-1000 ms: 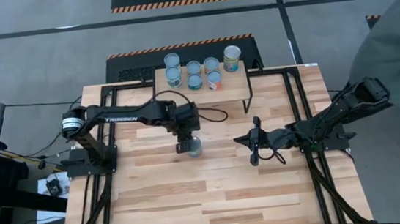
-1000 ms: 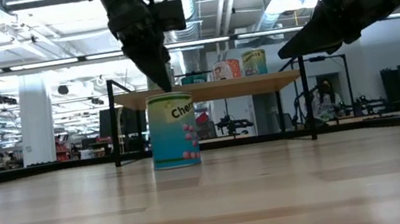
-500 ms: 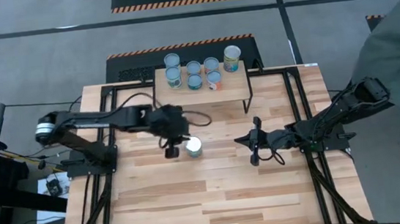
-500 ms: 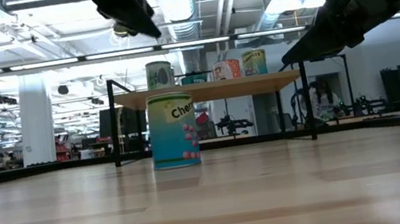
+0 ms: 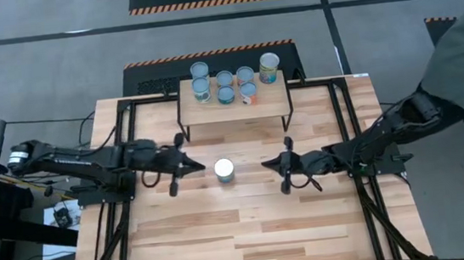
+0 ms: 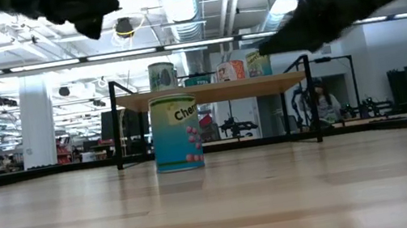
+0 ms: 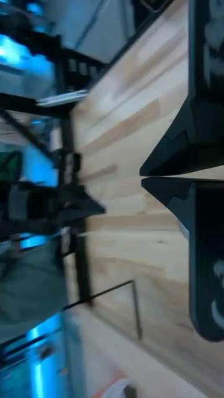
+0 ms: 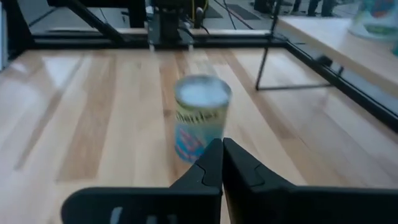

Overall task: Pick and place cans onto a shelf
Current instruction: Put the blue can on the shelf

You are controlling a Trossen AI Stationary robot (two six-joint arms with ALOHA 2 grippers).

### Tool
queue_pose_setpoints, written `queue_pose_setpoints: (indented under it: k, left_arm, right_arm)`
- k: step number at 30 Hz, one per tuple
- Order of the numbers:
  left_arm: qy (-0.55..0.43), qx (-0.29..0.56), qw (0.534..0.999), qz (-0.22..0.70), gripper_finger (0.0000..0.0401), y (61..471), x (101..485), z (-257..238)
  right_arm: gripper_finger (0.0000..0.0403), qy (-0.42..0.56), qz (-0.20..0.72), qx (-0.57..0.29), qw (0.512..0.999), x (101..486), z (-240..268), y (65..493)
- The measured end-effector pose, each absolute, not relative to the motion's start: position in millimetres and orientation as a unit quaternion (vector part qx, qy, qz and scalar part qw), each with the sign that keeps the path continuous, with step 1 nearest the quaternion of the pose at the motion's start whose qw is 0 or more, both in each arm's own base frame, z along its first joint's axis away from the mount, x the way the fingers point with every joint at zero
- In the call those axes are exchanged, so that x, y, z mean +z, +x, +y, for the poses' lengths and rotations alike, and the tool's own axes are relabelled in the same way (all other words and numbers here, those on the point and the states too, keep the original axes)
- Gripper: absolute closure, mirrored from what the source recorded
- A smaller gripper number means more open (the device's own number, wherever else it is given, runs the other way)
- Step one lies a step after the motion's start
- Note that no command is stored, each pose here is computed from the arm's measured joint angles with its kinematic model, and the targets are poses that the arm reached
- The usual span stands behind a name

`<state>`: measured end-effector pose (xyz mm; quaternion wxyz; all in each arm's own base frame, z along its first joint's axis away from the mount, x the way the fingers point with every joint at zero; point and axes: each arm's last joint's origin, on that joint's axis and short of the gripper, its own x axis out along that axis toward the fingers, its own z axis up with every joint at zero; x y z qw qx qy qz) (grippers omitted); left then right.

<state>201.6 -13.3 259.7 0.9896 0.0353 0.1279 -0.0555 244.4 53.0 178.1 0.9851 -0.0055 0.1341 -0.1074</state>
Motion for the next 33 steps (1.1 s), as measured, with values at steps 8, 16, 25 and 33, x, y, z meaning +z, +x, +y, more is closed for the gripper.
queue_pose_setpoints:
  k: [8,16,25,33]
  left_arm:
    - [0.035,-0.049,0.997,0.05,0.0395,171,221,-11]
    - [0.044,-0.036,0.997,0.045,0.0395,163,212,-10]
    - [0.055,0.008,0.997,0.054,0.0399,160,202,-7]
    - [0.055,0.01,0.997,0.06,0.0401,159,199,-6]
  right_arm:
    - [0.0314,-0.031,0.177,-0.088,0.98,200,69,297]
    - [0.0221,-0.086,0.231,-0.06,0.967,215,81,346]
    - [0.0207,-0.16,0.284,-0.06,0.944,202,71,381]
    - [0.0257,-0.159,0.316,-0.063,0.933,182,53,393]
